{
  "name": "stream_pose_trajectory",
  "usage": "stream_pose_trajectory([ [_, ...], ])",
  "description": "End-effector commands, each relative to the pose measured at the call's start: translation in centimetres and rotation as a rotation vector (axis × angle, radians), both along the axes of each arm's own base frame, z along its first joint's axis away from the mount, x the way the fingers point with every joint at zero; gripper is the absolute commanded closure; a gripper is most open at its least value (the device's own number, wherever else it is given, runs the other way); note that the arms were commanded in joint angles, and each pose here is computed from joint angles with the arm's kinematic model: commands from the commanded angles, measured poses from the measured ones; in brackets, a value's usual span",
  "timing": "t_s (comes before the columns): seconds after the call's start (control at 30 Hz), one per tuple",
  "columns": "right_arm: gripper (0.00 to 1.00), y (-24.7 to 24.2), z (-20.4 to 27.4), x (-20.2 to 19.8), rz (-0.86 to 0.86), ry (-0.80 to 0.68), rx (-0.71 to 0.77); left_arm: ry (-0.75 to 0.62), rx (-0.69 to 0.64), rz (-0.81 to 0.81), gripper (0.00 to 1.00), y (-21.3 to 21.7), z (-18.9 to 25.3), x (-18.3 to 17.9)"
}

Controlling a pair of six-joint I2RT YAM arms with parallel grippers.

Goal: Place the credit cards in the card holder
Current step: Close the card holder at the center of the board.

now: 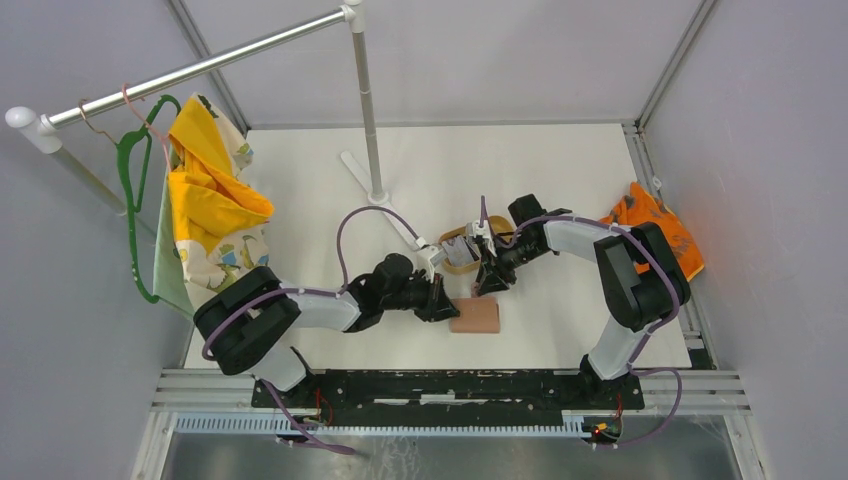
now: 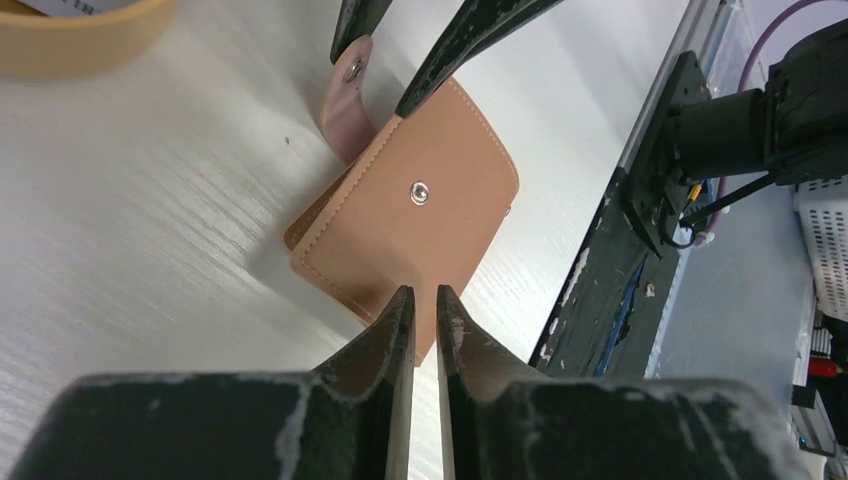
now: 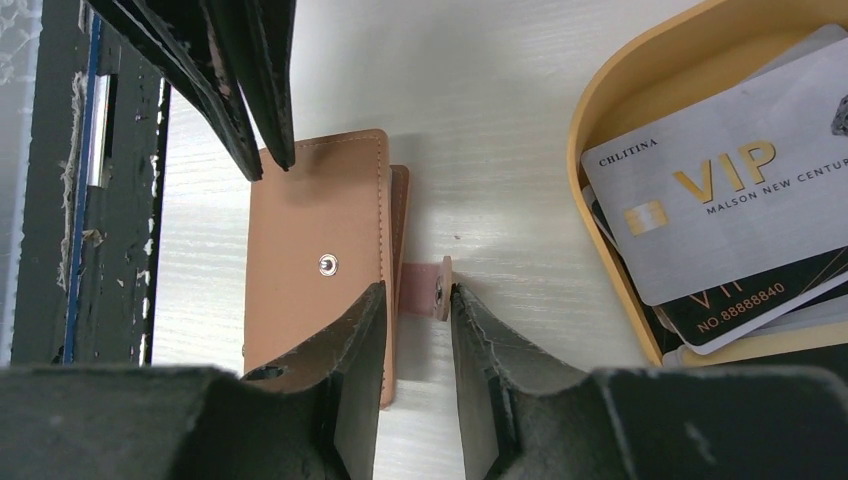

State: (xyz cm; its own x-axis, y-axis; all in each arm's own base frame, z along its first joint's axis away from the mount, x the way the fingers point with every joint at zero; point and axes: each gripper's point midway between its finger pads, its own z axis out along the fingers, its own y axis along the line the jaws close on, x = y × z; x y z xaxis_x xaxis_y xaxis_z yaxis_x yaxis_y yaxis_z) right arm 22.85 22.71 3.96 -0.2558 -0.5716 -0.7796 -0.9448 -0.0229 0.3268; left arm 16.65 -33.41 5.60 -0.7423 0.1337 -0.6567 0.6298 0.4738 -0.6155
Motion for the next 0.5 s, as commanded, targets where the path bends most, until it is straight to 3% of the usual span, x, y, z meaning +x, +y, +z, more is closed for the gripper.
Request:
stream_pose_trajectory([
  [0.0,0.65,0.28,1.17,0.58,0.005,-0.028,0.035,-0.050,-0.038,-0.014,0.81,-1.56,1.21,0.91],
  [0.47,0.65,-0.12,1.69,0.86,-0.011,-0.045,0.028,-0.053,-0.002,-0.002,0.83,-1.75,0.56,1.21],
])
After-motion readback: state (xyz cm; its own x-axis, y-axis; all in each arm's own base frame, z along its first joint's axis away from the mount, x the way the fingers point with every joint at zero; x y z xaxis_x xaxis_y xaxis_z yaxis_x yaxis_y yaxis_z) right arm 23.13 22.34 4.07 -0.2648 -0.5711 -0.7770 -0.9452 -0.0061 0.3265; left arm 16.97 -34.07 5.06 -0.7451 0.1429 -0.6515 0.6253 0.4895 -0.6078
